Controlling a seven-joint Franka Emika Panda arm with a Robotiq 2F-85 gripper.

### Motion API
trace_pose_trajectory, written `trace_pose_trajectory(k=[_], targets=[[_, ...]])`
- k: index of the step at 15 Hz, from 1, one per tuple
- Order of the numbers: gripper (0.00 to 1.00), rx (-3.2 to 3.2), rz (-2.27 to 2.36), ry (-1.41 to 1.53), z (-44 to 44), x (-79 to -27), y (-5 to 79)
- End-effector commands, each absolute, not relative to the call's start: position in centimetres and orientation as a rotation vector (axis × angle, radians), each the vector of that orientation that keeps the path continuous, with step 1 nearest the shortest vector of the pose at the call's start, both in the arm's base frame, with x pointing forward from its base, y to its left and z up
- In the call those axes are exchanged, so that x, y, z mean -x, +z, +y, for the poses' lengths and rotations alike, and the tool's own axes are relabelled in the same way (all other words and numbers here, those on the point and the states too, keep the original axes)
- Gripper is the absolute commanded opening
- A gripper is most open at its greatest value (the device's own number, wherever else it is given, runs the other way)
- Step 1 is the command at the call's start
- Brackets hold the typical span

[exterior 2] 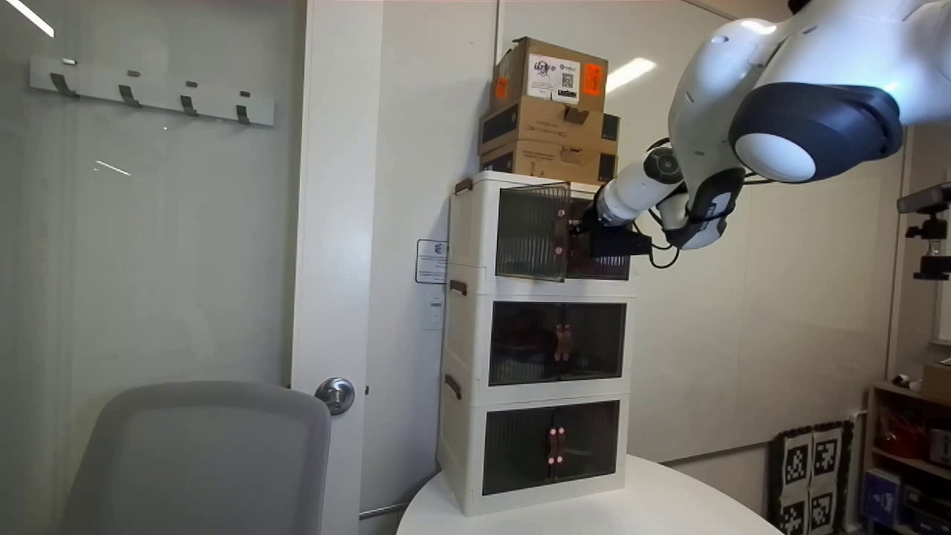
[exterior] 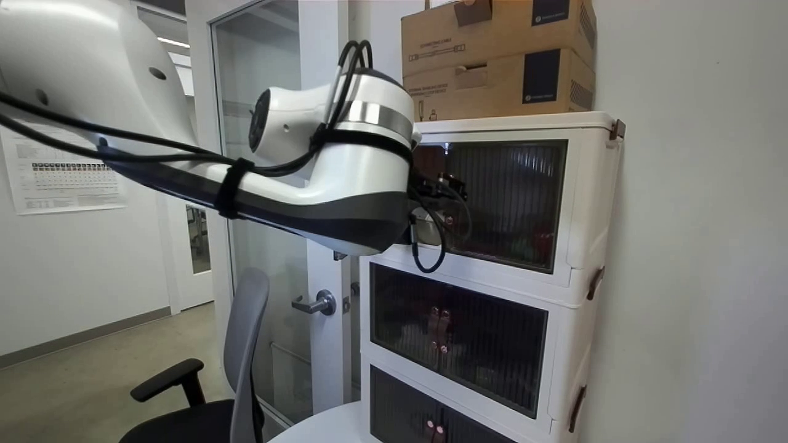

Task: Open the top drawer.

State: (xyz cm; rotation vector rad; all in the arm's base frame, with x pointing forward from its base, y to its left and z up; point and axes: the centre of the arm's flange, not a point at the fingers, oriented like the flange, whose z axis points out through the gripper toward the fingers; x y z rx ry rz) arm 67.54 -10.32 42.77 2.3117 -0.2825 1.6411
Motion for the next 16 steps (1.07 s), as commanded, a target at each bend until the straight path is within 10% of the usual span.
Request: trace_pose_trajectory(k=[1,9,16], targets=[[0.62,-2.286,-0.326,1.616,-14.4,-72.0,43.1],[0.02,-2.322,-0.307,1.624,-13.8,-69.3,43.1],[0.05,-2.388,-0.304,1.650,-14.7,-62.7,43.1]])
